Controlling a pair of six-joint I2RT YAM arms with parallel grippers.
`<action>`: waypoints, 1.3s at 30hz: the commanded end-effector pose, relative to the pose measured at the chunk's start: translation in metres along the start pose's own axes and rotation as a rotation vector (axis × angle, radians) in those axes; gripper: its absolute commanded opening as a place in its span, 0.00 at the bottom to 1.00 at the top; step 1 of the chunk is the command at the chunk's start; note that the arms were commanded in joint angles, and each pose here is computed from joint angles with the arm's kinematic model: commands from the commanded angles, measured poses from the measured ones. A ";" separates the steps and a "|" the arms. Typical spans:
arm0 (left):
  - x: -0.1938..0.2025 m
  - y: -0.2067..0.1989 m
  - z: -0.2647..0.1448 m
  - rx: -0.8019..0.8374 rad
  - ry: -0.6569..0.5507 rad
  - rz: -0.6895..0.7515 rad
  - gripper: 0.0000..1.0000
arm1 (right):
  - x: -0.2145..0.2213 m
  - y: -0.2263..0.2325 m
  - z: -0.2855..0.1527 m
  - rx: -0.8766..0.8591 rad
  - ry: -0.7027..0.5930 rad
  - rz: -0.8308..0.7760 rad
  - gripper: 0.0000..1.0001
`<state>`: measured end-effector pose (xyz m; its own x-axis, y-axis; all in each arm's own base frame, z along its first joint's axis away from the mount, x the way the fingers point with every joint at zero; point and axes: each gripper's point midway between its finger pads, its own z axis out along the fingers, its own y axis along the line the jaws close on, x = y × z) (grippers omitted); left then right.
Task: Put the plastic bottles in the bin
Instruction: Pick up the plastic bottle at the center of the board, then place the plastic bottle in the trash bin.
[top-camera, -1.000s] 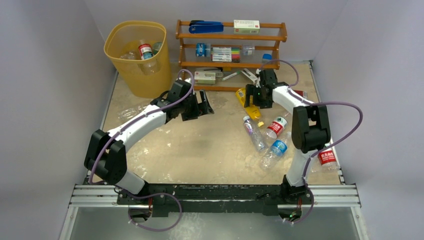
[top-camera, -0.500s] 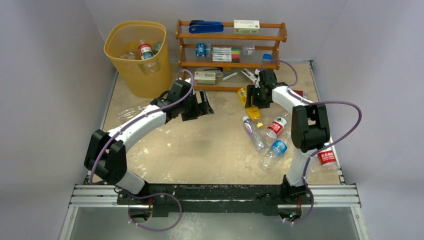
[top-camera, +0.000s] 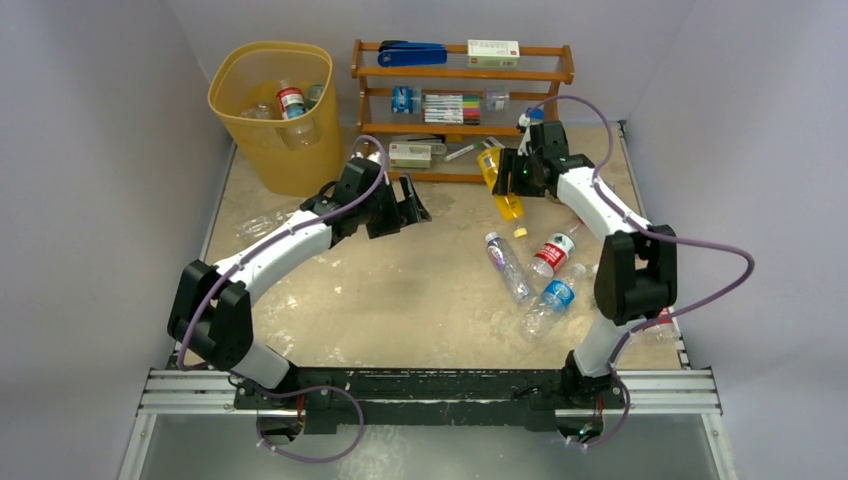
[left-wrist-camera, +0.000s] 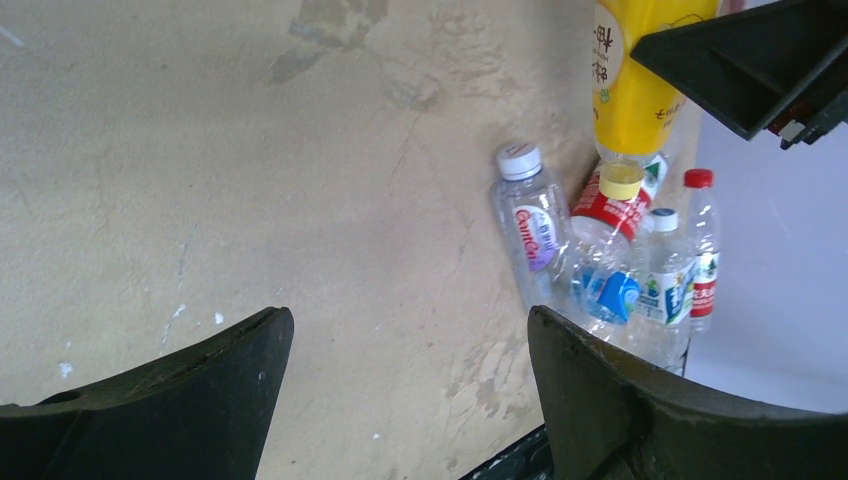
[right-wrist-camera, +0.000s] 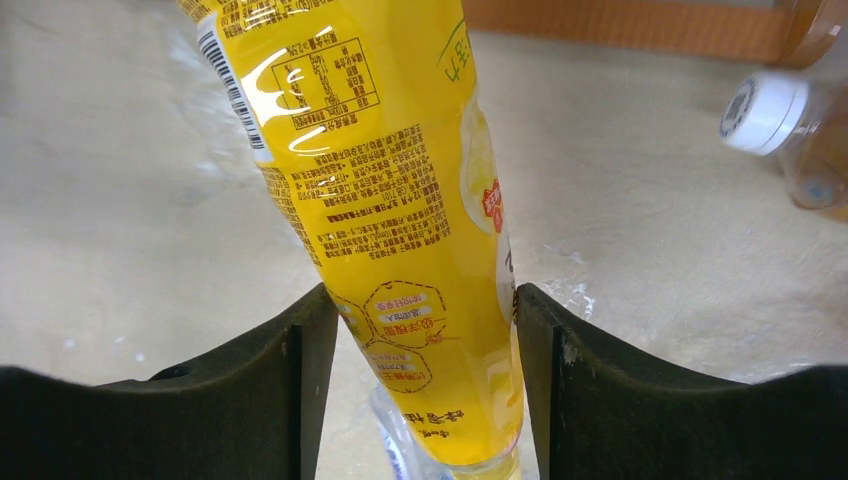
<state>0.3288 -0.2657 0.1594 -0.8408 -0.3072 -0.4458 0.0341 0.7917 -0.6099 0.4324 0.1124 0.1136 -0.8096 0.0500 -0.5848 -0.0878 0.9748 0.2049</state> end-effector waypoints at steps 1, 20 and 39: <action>-0.027 -0.044 -0.021 0.179 -0.119 -0.030 0.87 | -0.037 0.031 -0.046 -0.124 -0.110 -0.014 0.52; -0.058 -0.101 -0.063 0.480 -0.278 -0.137 0.88 | -0.012 0.170 -0.127 -0.829 -0.053 -0.009 0.54; -0.068 -0.080 -0.062 0.352 -0.353 -0.099 0.88 | 0.004 0.207 -0.146 -0.957 0.012 -0.055 0.55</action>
<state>0.3478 -0.2834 0.2538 -0.6776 -0.5646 -0.4713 0.1421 0.5282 -0.8372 0.3349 0.2766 0.2394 -0.8332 0.0071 -0.5530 -0.4914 0.4490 0.7462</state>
